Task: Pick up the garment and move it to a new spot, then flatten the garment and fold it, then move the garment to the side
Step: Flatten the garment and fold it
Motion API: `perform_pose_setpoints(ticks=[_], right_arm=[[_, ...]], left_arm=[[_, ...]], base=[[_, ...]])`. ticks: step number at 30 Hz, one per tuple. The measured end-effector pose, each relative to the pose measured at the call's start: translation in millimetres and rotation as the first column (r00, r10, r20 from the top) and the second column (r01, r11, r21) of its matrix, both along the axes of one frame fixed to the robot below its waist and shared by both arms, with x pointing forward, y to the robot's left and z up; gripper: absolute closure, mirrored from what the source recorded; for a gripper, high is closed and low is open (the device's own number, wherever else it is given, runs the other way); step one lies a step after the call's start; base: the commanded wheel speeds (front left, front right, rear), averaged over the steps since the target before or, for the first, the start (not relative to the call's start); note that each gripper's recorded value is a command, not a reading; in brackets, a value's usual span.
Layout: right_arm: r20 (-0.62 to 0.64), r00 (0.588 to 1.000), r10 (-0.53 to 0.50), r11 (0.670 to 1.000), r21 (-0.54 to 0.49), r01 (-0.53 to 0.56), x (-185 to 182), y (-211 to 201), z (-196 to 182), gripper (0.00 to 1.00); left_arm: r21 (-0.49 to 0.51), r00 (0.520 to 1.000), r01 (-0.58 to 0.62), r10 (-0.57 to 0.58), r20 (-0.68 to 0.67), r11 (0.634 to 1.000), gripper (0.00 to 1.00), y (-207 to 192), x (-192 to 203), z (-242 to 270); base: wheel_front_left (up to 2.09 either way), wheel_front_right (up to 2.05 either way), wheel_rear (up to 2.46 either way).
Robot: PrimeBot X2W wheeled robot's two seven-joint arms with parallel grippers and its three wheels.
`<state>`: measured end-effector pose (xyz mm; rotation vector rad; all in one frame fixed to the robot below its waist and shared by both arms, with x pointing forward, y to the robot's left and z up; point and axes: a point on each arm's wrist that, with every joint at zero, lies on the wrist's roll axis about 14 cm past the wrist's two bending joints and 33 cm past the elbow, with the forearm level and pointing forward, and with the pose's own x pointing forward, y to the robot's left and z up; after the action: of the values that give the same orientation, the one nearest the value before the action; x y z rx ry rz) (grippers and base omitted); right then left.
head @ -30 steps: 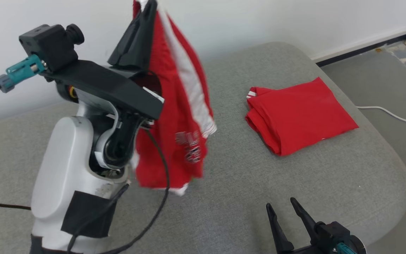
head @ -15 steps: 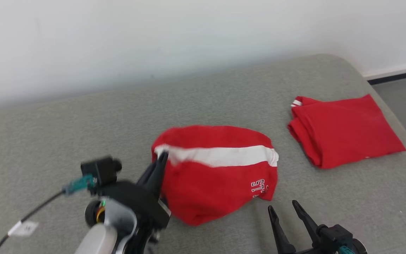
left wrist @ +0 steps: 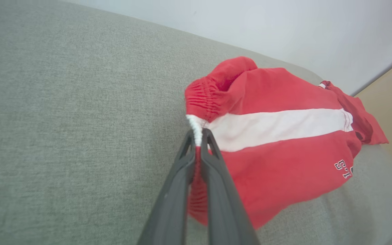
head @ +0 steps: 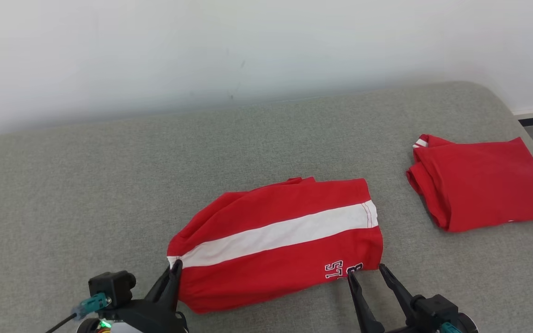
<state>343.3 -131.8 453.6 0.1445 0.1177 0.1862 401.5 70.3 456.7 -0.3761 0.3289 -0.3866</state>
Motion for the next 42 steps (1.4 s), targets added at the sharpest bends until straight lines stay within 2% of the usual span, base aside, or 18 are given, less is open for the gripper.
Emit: perform_pose_setpoints(ticks=[1, 8, 16, 20, 25, 31, 42], right_arm=[[-0.001, 1.0, -0.004, 1.0, -0.001, 0.004, -0.4, -1.4, -0.2, 0.0], [0.008, 0.999, -0.038, 0.999, -0.002, 0.038, -5.3, -12.0, 3.0, 0.0], [0.021, 0.995, -0.094, 0.996, -0.01, 0.094, -10.7, -29.8, 6.0, 0.0], [0.035, 0.992, -0.121, 0.993, -0.015, 0.121, -13.1, -38.8, 8.6, 0.0], [0.044, 0.99, -0.131, 0.991, -0.024, 0.132, -14.5, -43.2, 8.8, 0.0], [0.054, 0.99, -0.13, 0.991, -0.028, 0.132, -17.6, -43.6, 9.3, 0.0], [0.076, 0.99, -0.118, 0.992, -0.03, 0.121, -25.6, -40.0, 13.2, 0.0]], left_arm=[[-0.004, 1.0, -0.011, 0.011, 0.011, 1.0, 0.0, 0.6, 1.2, 0.4], [-0.025, 0.991, -0.093, 0.095, 0.093, 0.995, 0.0, 12.9, 4.8, 3.2], [0.009, 0.965, -0.199, 0.194, 0.179, 0.98, 0.0, 44.2, -1.7, 11.8], [-0.027, 0.907, -0.28, 0.273, 0.319, 0.96, 0.0, 67.7, -14.9, 49.9], [-0.028, 0.856, -0.36, 0.343, 0.386, 0.932, 0.0, 95.3, -39.7, 64.1], [0.068, 0.866, -0.39, 0.341, 0.366, 0.918, 0.0, 112.6, -68.7, 44.2], [0.127, 0.875, -0.421, 0.365, 0.318, 0.898, 0.0, 128.9, -99.1, 21.8]], base=[[0.0, 0.0, 0.0], [0.0, 0.0, 0.0], [0.0, 0.0, 0.0], [0.0, 0.0, 0.0], [0.0, 0.0, 0.0], [0.0, 0.0, 0.0], [0.0, 0.0, 0.0]])
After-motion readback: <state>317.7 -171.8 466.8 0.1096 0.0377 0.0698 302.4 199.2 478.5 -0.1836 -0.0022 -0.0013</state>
